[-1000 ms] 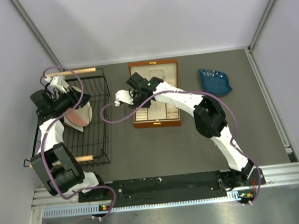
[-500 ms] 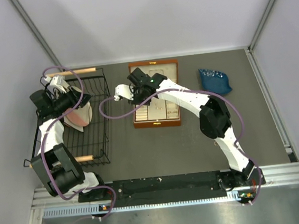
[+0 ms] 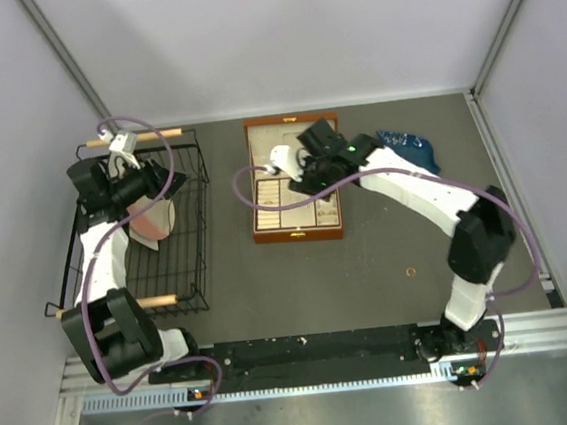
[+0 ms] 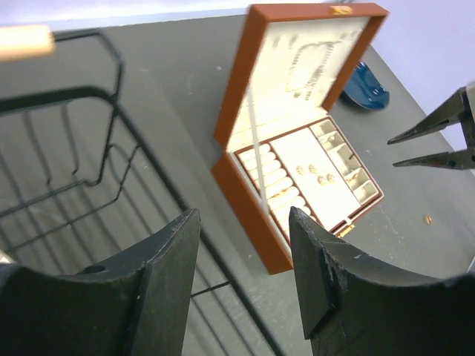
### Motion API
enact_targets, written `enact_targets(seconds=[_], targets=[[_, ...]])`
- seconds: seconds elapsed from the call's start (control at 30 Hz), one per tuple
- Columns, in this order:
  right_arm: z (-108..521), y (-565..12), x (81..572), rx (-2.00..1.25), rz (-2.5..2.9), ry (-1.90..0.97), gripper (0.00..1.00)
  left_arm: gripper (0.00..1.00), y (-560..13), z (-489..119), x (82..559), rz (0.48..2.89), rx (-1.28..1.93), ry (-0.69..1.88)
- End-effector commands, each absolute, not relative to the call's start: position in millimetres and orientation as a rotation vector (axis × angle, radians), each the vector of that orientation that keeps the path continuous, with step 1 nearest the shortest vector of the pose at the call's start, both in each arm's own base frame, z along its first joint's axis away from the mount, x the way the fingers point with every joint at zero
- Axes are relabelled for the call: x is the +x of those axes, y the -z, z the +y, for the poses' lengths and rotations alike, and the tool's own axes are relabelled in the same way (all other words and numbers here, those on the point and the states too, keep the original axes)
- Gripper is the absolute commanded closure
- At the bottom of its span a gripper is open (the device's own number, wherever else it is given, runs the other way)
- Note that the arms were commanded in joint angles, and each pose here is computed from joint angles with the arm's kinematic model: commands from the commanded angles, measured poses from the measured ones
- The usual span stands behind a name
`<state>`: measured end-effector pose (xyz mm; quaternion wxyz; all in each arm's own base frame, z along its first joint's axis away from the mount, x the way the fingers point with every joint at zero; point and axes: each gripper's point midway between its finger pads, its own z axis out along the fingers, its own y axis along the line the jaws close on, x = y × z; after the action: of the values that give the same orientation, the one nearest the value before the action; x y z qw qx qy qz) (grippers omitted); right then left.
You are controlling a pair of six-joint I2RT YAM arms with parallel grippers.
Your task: Organize the mixed jewelry
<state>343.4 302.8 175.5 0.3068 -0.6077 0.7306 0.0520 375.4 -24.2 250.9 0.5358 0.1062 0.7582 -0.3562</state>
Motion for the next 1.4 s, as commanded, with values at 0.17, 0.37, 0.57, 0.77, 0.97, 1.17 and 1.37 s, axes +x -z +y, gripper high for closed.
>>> enact_targets(seconds=[0.17,0.37,0.57,0.77,0.97,1.17,1.37], targets=[[182.5,-169.1,272.4,-1.408,2.1,-0.174,0.68,0.41,-292.3,-105.4,346.7,1.693,0.657,0.737],[119.2,-117.9,226.6,-1.436,2.189,-0.084,0.73,0.39,-278.4,-164.9,316.4,1.689,0.851,0.824],[89.6,-87.2,205.0,-1.507,2.191,-0.015,0.73,0.39,-267.8,-187.6,309.4,1.693,0.918,0.877],[76.7,-64.7,195.3,-1.61,2.171,0.036,0.71,0.38,-254.6,-195.3,310.4,1.727,0.953,0.896],[71.1,-50.7,192.6,-1.689,2.168,0.057,0.7,0.38,-247.2,-198.6,312.0,1.743,0.97,0.903],[68.3,-42.0,191.6,-1.748,2.146,0.07,0.7,0.39,-241.8,-198.5,314.7,1.757,0.969,0.903],[66.5,-30.2,188.8,-1.802,2.14,0.066,0.7,0.39,-238.2,-198.6,318.4,1.77,0.966,0.903]])
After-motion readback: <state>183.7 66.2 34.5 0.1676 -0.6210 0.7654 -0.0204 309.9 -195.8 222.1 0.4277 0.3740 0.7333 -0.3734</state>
